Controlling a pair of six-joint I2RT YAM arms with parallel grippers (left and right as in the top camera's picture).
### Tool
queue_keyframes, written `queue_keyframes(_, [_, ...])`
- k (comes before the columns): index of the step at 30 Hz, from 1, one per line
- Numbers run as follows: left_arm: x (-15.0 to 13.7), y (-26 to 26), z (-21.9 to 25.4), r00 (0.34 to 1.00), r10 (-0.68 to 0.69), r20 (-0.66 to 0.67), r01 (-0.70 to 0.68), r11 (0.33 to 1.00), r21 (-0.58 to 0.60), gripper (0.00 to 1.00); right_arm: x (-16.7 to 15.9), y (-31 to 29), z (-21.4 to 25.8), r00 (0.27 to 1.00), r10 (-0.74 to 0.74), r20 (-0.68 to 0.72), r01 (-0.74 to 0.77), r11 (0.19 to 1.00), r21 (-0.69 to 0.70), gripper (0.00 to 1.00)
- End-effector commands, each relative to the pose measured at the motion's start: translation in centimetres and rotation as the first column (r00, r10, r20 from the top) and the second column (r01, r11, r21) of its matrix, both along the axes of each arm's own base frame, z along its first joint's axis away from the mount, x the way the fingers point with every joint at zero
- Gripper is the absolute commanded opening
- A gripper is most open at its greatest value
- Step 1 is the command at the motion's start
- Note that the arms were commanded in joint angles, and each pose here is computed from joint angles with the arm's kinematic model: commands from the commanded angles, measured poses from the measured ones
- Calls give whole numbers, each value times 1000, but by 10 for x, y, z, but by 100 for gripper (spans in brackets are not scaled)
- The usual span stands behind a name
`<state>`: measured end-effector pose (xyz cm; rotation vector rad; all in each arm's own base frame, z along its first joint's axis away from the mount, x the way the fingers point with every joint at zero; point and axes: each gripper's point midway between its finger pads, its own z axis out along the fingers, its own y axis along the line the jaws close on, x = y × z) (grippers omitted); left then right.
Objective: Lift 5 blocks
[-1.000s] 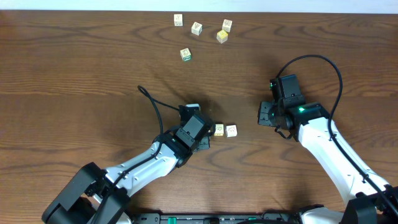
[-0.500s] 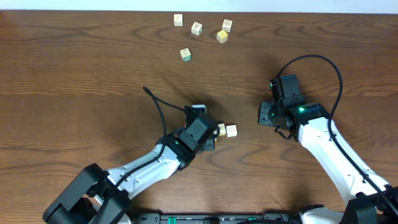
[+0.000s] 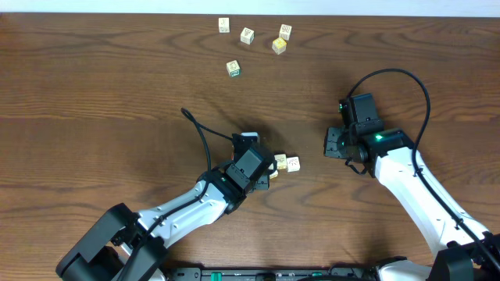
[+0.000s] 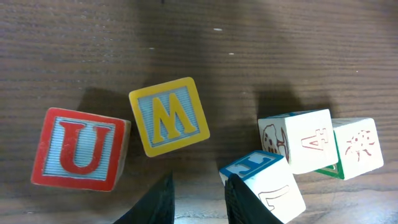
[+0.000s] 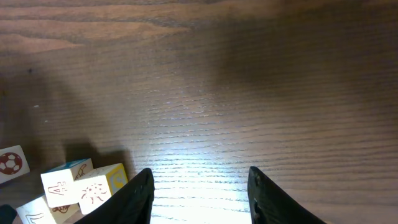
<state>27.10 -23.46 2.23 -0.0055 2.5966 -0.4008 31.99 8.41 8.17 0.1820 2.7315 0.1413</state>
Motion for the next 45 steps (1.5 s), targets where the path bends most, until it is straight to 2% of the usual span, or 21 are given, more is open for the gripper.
queue_keyframes(1, [4,4,1,1000,6,20,-6,1000,28,28,0,0,0,1000,1,3,-1,1000,-12,46])
queue_keyframes(7, [5,4,20,998,-13,60,12,1000,13,29,0,0,0,1000,1,3,-1,1000,-12,46])
queue_keyframes(9, [6,3,29,997,-13,79,13,1000,-4,24,0,0,0,1000,1,2,-1,1000,-11,43])
queue_keyframes(13, [7,2,55,991,-18,131,23,999,-43,7,-1,3,0,1000,9,-3,-9,1000,5,31])
queue_keyframes(16, [7,2,76,981,-52,189,62,997,-50,7,-3,9,0,1000,23,-11,-22,999,37,13])
queue_keyframes(19, [12,14,89,970,-24,244,29,999,-18,7,-2,11,0,1000,25,-5,-24,999,46,1])
queue_keyframes(21, [16,28,94,963,-6,269,-1,1000,28,8,-1,17,2,999,37,-1,-37,996,80,1])
queue_keyframes(26, [26,53,93,962,48,267,-66,996,60,7,2,34,7,996,85,19,-87,983,160,1])
queue_keyframes(32, [44,96,83,957,168,234,-194,977,90,7,7,36,-2,996,86,8,-86,983,162,1])
queue_keyframes(39, [38,117,48,975,204,86,-213,970,119,7,1,47,-43,987,118,-111,-95,977,192,1])
queue_keyframes(45, [30,117,13,972,233,-22,-227,961,154,7,-6,63,-56,976,164,-141,-135,971,196,1])
